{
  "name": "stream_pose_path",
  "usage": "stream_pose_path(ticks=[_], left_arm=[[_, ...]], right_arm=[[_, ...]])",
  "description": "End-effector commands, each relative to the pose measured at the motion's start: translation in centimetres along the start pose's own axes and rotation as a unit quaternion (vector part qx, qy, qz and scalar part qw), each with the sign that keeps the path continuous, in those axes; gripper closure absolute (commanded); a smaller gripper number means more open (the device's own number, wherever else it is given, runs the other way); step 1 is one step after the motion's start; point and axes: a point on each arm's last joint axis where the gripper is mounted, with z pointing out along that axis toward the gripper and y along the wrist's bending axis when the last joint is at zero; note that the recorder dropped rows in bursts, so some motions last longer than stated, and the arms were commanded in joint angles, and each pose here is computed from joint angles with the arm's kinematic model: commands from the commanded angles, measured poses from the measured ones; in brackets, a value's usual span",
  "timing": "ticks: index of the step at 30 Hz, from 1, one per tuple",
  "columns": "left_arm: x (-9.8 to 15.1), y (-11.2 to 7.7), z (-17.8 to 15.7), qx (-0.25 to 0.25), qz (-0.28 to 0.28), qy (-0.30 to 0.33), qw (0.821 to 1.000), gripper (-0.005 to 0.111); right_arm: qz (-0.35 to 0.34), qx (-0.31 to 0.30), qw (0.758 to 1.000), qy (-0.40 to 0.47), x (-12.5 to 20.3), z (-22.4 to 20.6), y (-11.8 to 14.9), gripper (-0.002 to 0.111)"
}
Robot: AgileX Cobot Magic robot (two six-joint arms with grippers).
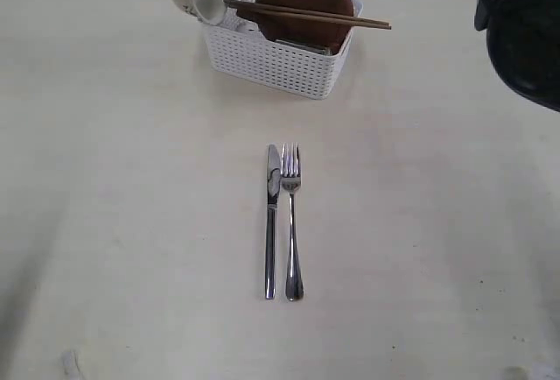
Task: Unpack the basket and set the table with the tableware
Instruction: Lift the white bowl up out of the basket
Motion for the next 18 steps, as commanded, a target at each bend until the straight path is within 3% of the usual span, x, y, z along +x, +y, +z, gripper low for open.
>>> stream_pose_path(ticks=[1, 18], left_arm=[[0.0, 0.0, 0.0, 0.003, 0.001, -0.001, 1.000, 0.107], [0.0, 0.0, 0.0, 0.003, 0.001, -0.001, 1.000, 0.107]], right_arm=[[-0.005, -0.010, 1.000, -0.002, -0.6, -0.5, 0.5, 0.109], [-0.022, -0.032, 0.999, -0.014, -1.4, -1.4, 1.5, 0.109]])
